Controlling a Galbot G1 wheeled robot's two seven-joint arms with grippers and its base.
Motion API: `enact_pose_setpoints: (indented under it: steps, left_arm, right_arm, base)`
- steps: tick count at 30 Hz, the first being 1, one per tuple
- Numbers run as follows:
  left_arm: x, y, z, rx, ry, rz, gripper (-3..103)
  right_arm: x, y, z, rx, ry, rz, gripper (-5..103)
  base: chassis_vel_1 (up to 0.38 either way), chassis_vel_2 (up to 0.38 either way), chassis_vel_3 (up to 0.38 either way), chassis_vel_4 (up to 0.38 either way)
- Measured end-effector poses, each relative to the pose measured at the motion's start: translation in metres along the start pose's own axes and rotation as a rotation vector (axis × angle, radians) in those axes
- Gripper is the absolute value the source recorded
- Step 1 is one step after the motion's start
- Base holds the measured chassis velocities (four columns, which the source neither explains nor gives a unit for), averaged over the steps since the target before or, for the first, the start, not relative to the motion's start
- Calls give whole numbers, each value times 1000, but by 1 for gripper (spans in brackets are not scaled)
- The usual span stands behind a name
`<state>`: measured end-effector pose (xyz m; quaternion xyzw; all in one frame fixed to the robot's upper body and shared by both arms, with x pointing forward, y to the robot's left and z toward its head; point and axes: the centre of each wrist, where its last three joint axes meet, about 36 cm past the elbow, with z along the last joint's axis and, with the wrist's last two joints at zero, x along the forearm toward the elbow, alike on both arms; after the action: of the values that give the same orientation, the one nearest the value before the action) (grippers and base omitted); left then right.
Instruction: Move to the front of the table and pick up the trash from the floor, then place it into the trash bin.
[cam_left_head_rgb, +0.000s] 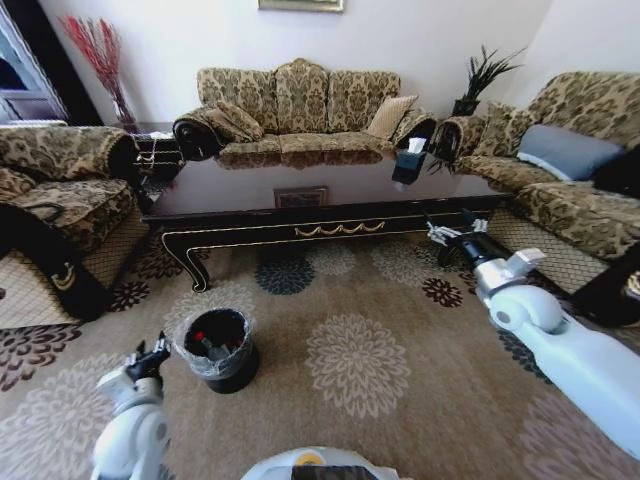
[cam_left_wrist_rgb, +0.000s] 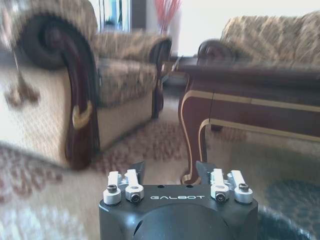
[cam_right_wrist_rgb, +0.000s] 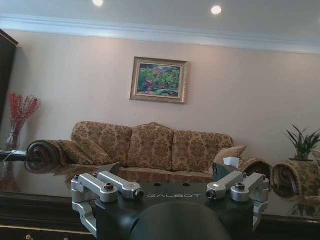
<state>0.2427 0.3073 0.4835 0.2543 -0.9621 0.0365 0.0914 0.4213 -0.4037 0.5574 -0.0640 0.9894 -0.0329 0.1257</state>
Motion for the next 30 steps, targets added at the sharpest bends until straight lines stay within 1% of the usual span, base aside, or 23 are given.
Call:
enact_pose_setpoints:
  steps: [1, 3, 4, 5, 6, 7, 9, 10, 11, 12, 13, 14, 15, 16, 17, 20, 24, 27, 30]
  left_arm:
    - [5, 2, -3, -12, -18, 5, 66]
    - [16, 5, -8, -31, -54, 36, 77]
    - [19, 7, -9, -36, -67, 59, 77]
    - [22, 11, -10, -45, -91, 107, 83]
    - [22, 11, -10, -45, -91, 107, 83]
    - [22, 16, -10, -47, -118, 170, 88]
    - [19, 26, -6, -44, -173, 294, 97]
    - [17, 31, -2, -45, -204, 345, 99]
    - [17, 31, -2, -45, -204, 345, 99]
    - [16, 35, 0, -46, -229, 376, 99]
    - [16, 38, 4, -45, -270, 423, 100]
    - [17, 39, 6, -48, -295, 444, 100]
    - [18, 39, 8, -59, -320, 454, 100]
    - [19, 39, 9, -70, -332, 451, 100]
    - [19, 39, 9, -70, -332, 451, 100]
    - [26, 35, 7, -89, -342, 443, 100]
    - [33, 33, 3, -103, -341, 441, 100]
    - [36, 33, 1, -132, -334, 436, 100]
    - [36, 32, 0, -145, -326, 424, 100]
  right_arm:
    - [6, 7, 1, -12, 8, 23, 100]
    - [26, 33, 2, -69, 43, 76, 100]
    - [34, 42, 3, -95, 57, 87, 100]
    - [44, 53, 4, -127, 76, 94, 100]
    - [44, 53, 4, -127, 76, 94, 100]
    - [52, 60, 7, -145, 81, 90, 100]
    - [62, 65, 18, -162, 44, 64, 100]
    - [67, 66, 25, -162, 25, 53, 100]
    - [67, 66, 25, -162, 25, 53, 100]
    - [71, 65, 32, -165, 14, 41, 100]
    - [78, 63, 41, -168, -1, 19, 100]
    - [83, 61, 47, -169, -8, 7, 100]
    - [90, 59, 54, -166, -13, -8, 100]
    - [98, 58, 60, -159, -14, -20, 100]
    - [98, 58, 60, -159, -14, -20, 100]
    - [119, 60, 70, -133, 5, -42, 100]
    - [129, 67, 70, -116, 4, -53, 100]
    - [131, 74, 67, -126, -10, -50, 100]
    - [131, 76, 66, -131, -14, -46, 100]
  base:
    - [0, 0, 0, 0]
    - [0, 0, 0, 0]
    - [0, 0, 0, 0]
    - [0, 0, 0, 0]
    - [0, 0, 0, 0]
    - [0, 0, 0, 0]
    - [0, 0, 0, 0]
    - [0, 0, 0, 0]
    - [0, 0, 0, 0]
    - [0, 0, 0, 0]
    - [0, 0, 0, 0]
    - [0, 0, 0, 0]
    - [0, 0, 0, 0]
    - [0, 0, 0, 0]
    - [0, 0, 0, 0]
    - [0, 0, 0, 0]
    - [0, 0, 0, 0]
    - [0, 0, 0, 0]
    - [0, 0, 0, 0]
